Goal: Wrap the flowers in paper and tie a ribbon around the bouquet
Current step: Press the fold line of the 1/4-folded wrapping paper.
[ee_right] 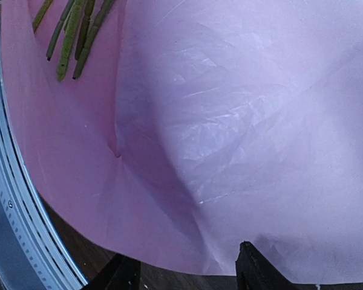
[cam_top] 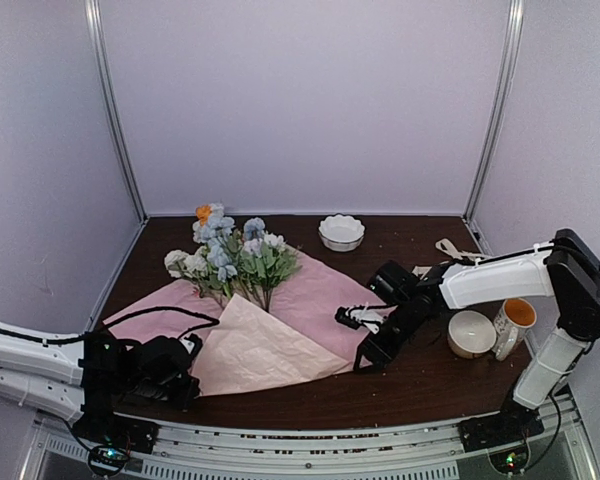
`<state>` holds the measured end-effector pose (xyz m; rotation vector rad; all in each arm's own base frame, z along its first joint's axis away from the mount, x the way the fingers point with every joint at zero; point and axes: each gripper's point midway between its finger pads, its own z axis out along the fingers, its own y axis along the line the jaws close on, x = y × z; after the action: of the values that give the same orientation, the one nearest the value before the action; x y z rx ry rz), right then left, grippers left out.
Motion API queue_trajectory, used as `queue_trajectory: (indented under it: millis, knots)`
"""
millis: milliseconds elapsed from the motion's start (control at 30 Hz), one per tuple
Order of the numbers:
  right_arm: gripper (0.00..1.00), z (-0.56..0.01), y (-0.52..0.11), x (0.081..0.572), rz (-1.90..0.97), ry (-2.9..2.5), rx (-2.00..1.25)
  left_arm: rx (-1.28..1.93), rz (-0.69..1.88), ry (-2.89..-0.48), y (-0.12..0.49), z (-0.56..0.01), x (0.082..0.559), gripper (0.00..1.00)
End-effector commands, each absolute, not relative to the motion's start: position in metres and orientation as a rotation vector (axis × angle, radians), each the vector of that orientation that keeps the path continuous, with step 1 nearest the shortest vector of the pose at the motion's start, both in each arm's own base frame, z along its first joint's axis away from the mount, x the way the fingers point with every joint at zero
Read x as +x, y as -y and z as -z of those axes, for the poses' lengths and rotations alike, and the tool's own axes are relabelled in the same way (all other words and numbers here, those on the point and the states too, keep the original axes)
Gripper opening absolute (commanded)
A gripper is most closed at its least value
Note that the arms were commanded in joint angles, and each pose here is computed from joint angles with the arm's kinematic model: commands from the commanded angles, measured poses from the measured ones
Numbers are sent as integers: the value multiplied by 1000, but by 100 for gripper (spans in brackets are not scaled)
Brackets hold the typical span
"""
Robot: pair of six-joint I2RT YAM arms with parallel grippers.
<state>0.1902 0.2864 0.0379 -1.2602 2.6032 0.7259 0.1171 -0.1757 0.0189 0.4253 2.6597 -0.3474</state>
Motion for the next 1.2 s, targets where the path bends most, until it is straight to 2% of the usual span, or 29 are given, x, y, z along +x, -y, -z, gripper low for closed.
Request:
queue_trajectory:
  millis: [0, 167, 267, 800, 1033, 1100, 1167]
  knots:
    - [48, -32, -299, 190, -737, -2617, -1297, 404, 310, -2647, 169, -22, 121, 0]
    - [13, -29, -295, 182, -739, -2653, -1327, 396, 324, -2628, 169, -26, 123, 0]
    - [0, -31, -290, 177, -730, -2683, -1325, 410, 325, -2627, 169, -27, 122, 0]
    - [0, -49, -258, 157, -766, -2906, -1299, 534, 306, -2618, 178, -47, 122, 0]
    - [0, -41, -259, 176, -729, -2908, -1229, 533, 317, -2648, 178, -28, 118, 0]
    - [3, -37, -262, 182, -714, -2906, -1211, 529, 301, -2673, 175, -19, 118, 0]
    - [10, -36, -262, 188, -684, -2910, -1198, 532, 292, -2692, 175, -13, 117, 0]
